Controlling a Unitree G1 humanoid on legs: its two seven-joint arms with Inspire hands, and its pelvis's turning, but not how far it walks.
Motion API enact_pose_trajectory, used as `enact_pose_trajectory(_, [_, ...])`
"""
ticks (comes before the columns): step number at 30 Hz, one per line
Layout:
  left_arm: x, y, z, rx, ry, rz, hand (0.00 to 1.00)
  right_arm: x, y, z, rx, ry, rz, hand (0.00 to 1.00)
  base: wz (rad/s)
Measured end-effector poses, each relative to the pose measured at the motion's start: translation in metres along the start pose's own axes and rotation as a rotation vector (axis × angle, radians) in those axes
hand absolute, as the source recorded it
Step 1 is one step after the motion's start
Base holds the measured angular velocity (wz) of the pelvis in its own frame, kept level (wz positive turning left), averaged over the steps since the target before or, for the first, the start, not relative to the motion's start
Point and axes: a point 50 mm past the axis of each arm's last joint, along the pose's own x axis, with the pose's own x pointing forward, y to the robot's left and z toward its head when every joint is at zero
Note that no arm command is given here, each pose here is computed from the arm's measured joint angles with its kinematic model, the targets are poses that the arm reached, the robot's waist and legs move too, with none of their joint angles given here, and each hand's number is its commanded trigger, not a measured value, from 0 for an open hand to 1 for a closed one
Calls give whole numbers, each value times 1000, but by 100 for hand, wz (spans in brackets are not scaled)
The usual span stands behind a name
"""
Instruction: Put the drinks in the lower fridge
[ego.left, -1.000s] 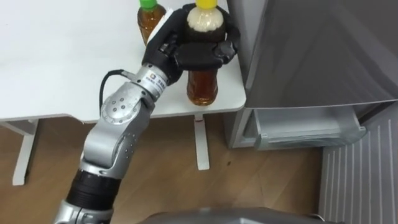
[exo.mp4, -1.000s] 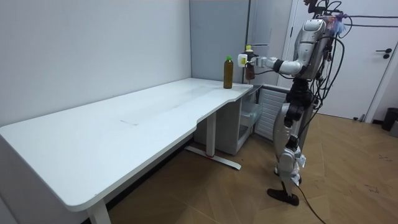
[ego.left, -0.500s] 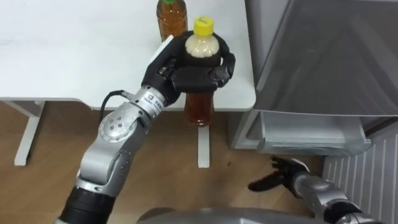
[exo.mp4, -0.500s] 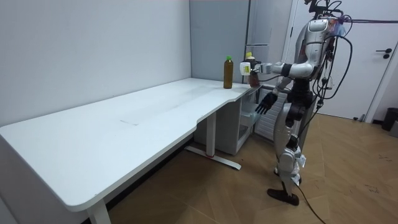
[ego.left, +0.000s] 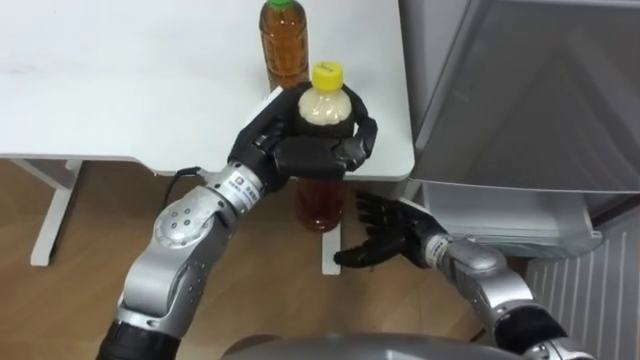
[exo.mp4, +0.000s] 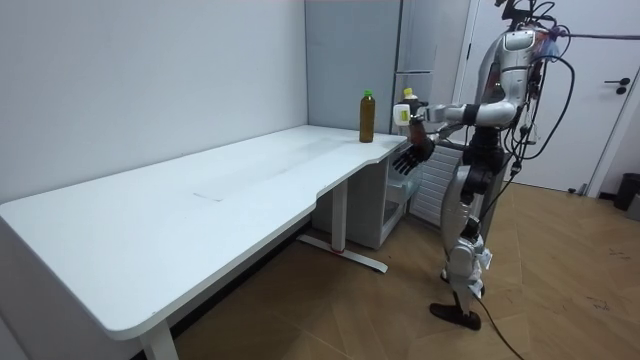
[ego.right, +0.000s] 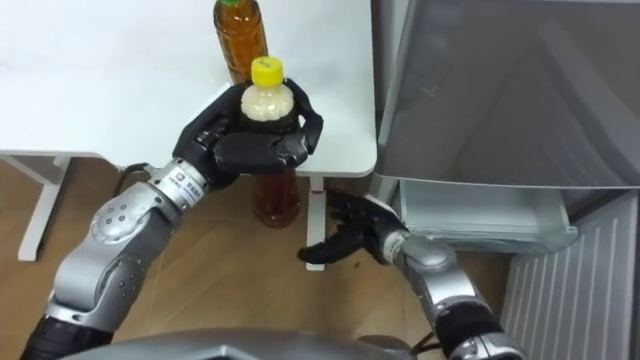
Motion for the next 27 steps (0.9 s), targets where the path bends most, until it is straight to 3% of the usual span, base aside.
enact_pose_trajectory(17, [-5,0,-16,-10,69,-30,100,-7,34,37,-54,-156,403,0,3])
enact_pose_trajectory(27, [-6,-1,-25,-20,109,-62,100,-8,35,34,-44,-124,433,0,0])
